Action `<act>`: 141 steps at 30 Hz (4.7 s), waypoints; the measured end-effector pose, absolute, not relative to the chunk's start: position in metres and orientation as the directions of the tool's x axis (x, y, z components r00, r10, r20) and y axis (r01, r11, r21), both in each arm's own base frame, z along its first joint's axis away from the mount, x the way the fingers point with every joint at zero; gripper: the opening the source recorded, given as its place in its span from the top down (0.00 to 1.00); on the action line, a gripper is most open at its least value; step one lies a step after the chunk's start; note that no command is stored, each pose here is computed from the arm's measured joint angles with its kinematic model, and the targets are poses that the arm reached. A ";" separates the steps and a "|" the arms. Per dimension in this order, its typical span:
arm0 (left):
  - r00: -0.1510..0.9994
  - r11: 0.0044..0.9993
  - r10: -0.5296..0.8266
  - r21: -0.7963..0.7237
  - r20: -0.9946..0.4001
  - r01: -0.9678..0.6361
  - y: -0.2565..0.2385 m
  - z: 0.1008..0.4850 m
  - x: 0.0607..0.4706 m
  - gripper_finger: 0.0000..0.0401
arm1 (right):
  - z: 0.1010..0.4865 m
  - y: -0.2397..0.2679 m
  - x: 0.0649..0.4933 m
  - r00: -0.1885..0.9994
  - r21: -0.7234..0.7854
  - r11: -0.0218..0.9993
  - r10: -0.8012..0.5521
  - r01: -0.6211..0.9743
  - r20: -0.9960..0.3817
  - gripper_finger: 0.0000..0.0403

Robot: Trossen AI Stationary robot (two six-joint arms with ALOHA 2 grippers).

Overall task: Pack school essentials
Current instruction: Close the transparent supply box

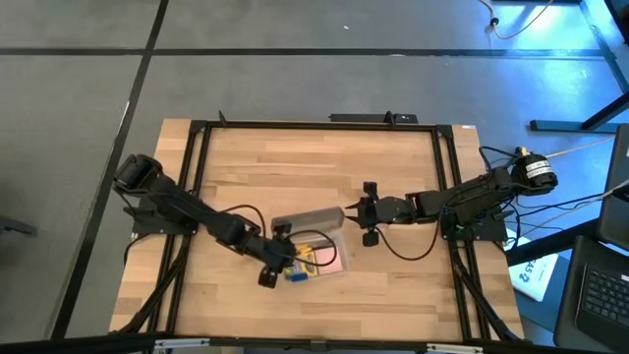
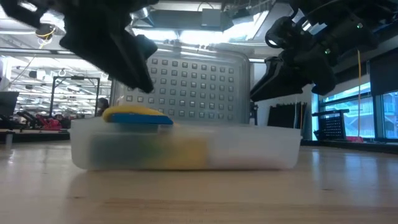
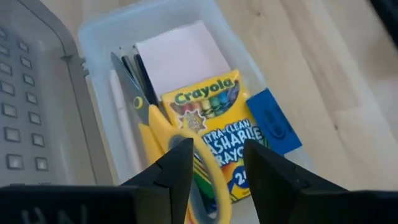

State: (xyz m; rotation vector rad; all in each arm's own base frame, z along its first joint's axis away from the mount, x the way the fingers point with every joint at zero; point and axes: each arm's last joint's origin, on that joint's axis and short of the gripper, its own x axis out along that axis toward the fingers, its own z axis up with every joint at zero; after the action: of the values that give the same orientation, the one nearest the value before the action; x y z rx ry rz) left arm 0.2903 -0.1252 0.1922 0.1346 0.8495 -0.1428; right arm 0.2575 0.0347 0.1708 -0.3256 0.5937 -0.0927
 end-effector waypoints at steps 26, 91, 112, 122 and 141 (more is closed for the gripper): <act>0.553 0.996 0.033 0.071 -0.833 0.048 -0.120 0.189 0.275 0.66 | 0.173 0.033 0.259 0.838 -0.311 0.949 -0.208 0.049 -0.504 0.71; 0.487 0.910 0.302 0.096 -0.819 -0.403 -0.011 0.128 0.230 0.66 | 0.107 -0.065 0.315 0.677 0.069 0.950 -0.165 0.304 -0.717 0.71; 0.518 0.936 0.318 0.173 -0.794 -0.308 -0.024 0.130 0.230 0.66 | 0.109 -0.056 0.318 0.698 0.013 0.976 -0.147 0.218 -0.701 0.71; 0.535 0.934 0.348 0.234 -0.770 -0.271 -0.034 0.131 0.229 0.66 | 0.110 -0.056 0.319 0.703 -0.005 0.980 -0.145 0.197 -0.696 0.71; 0.568 0.933 0.358 0.304 -0.741 -0.192 -0.050 0.136 0.229 0.66 | 0.114 -0.044 0.324 0.739 -0.083 0.993 -0.121 0.089 -0.663 0.71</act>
State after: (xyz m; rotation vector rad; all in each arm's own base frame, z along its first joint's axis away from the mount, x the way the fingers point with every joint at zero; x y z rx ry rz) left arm 0.2291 -0.0504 0.1361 0.1978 0.9121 0.3254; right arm 0.3237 -0.0443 0.1137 -0.0466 0.7307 -0.1154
